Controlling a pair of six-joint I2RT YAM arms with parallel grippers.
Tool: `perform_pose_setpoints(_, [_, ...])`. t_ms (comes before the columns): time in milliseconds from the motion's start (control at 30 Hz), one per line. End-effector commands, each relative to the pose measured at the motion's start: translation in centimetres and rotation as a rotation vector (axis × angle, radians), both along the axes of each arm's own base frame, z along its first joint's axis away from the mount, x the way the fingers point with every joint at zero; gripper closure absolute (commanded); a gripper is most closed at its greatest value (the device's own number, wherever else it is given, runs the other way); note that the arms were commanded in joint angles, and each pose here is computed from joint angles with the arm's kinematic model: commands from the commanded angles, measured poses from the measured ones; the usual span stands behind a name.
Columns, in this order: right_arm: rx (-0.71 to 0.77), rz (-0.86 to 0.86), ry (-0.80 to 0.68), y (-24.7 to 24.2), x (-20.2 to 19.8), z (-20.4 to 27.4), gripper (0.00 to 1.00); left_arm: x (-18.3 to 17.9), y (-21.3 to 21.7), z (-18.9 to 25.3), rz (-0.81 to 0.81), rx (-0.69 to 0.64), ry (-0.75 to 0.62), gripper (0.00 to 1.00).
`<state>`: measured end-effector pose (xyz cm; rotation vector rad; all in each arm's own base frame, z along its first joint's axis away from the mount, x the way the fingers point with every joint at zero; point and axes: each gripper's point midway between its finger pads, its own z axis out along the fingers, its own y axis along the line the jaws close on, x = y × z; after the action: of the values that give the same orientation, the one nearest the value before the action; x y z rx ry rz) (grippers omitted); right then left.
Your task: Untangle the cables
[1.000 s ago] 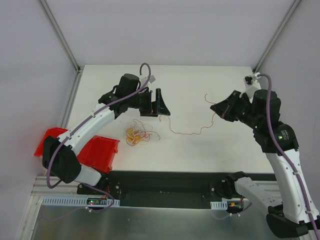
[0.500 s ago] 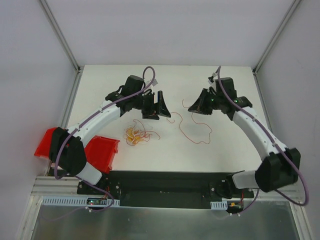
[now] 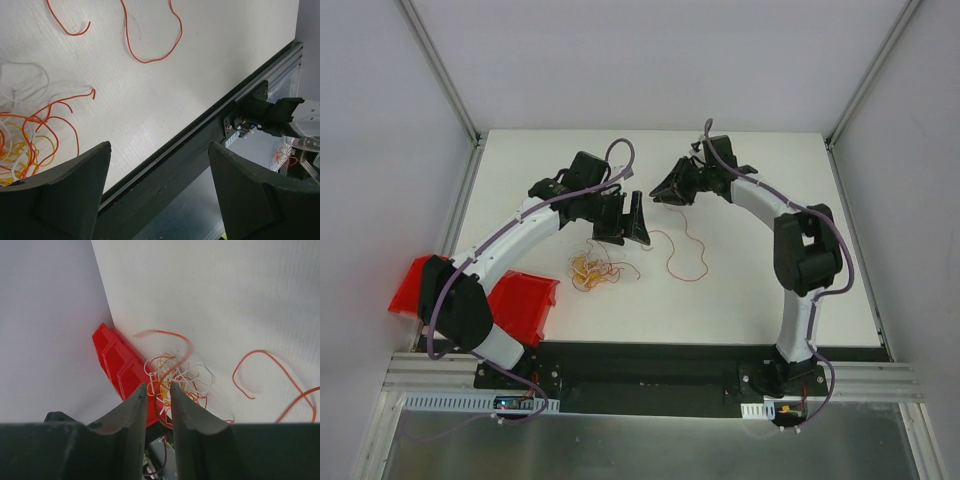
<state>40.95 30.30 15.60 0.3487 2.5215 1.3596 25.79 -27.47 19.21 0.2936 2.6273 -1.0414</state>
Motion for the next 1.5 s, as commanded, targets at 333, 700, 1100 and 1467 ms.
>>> perform_pose_setpoints(333, [-0.28, 0.098, -0.024, -11.0, -10.4, 2.7, 0.2, 2.0, -1.6, -1.3, 0.021, 0.09, 0.008, 0.16])
perform_pose_setpoints(700, [-0.283, 0.055, -0.11, -15.8, -25.2, 3.7, 0.19, 10.0, -2.7, -8.9, 0.119, 0.404, 0.029, 0.1])
perform_pose_setpoints(1100, [-0.39, 0.073, -0.168, -18.5, -29.0, 5.1, 0.18, 13.4, -1.7, -14.3, -0.246, 0.628, -0.157, 0.13])
perform_pose_setpoints(1467, [-0.409, 0.08, -0.157, -18.6, -28.4, 5.3, 0.18, 11.1, -3.9, -17.1, -0.295, 0.637, -0.116, 0.39])
